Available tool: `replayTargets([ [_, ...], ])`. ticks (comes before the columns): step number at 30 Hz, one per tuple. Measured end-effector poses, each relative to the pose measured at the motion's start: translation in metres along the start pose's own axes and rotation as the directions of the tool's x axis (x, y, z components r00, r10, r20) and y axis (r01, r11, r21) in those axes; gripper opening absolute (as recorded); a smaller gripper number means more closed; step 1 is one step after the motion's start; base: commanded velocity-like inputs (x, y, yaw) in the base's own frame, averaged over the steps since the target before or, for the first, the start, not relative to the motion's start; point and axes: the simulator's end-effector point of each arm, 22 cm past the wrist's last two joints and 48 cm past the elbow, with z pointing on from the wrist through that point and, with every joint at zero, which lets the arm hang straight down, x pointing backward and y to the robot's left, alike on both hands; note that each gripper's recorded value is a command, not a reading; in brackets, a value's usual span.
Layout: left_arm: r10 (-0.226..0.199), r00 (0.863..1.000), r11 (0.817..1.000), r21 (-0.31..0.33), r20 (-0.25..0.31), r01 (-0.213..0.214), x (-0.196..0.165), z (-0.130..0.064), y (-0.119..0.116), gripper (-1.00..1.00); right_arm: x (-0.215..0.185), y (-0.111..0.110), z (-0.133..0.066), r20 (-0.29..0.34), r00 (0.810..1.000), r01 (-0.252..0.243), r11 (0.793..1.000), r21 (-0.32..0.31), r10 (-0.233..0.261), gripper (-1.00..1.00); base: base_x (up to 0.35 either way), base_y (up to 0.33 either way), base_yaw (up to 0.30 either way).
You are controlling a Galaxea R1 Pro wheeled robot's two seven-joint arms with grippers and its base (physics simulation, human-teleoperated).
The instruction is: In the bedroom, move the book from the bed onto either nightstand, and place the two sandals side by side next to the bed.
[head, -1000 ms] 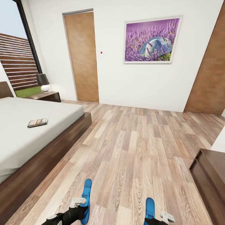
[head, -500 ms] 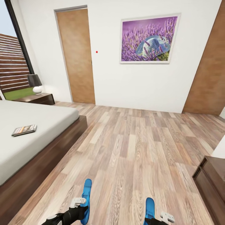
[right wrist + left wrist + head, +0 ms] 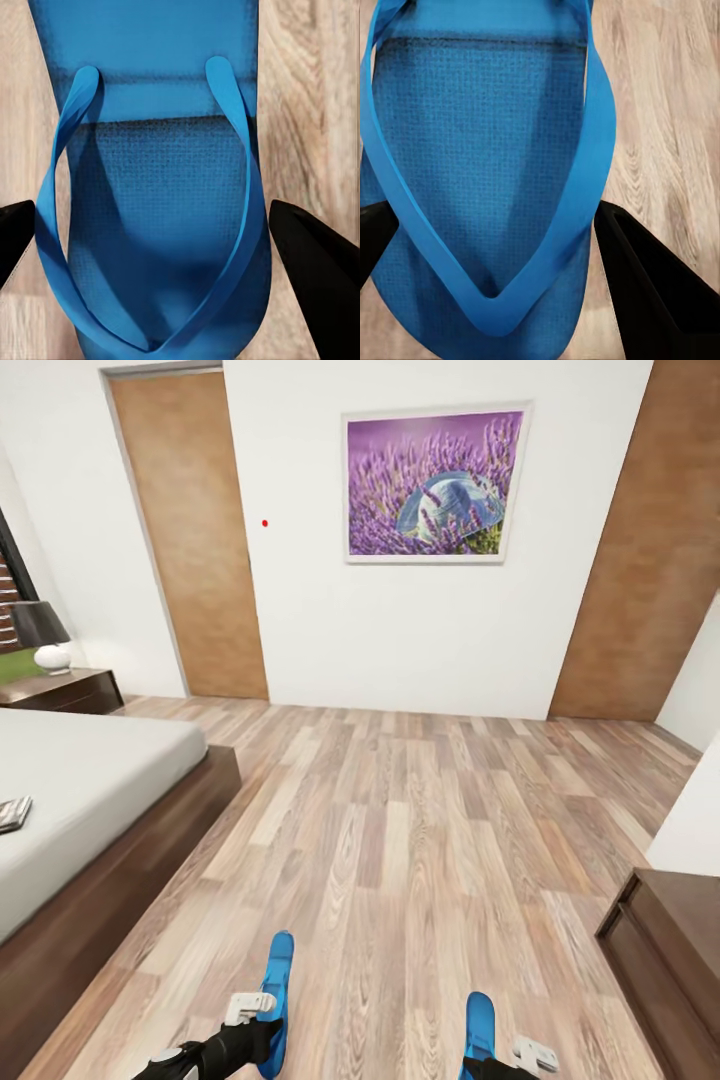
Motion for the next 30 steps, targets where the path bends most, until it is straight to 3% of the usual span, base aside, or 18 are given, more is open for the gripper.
replayTargets([
  [9, -0.001, 1.000, 1.000, 0.000, 0.001, 0.001, -0.0002, 0.0000, 0.0002, -1.00, 0.0000, 0.0000, 0.0001, 0.000, 1.000, 0.000, 1.000, 0.000, 0.000, -1.00, 0.295, -0.081, -0.010],
  [17, -0.002, 1.000, 1.000, -0.001, 0.001, 0.002, -0.0003, 0.0002, 0.0003, -1.00, 0.0000, 0.0000, 0.0003, 0.000, 1.000, -0.001, 1.000, 0.000, 0.001, -1.00, 0.045, -0.014, -0.008],
  [24, -0.003, 1.000, 1.000, -0.001, 0.001, 0.003, -0.0001, 0.0002, 0.0003, -1.00, 0.0003, 0.0001, 0.0002, -0.001, 1.000, -0.001, 1.000, -0.001, 0.001, -1.00, 0.020, 0.000, -0.186],
  [30, -0.002, 1.000, 1.000, 0.000, 0.001, 0.002, -0.0004, 0.0000, 0.0002, -1.00, 0.0001, 0.0001, 0.0000, -0.001, 1.000, 0.001, 1.000, 0.000, -0.001, -1.00, 0.255, 0.000, -0.127],
])
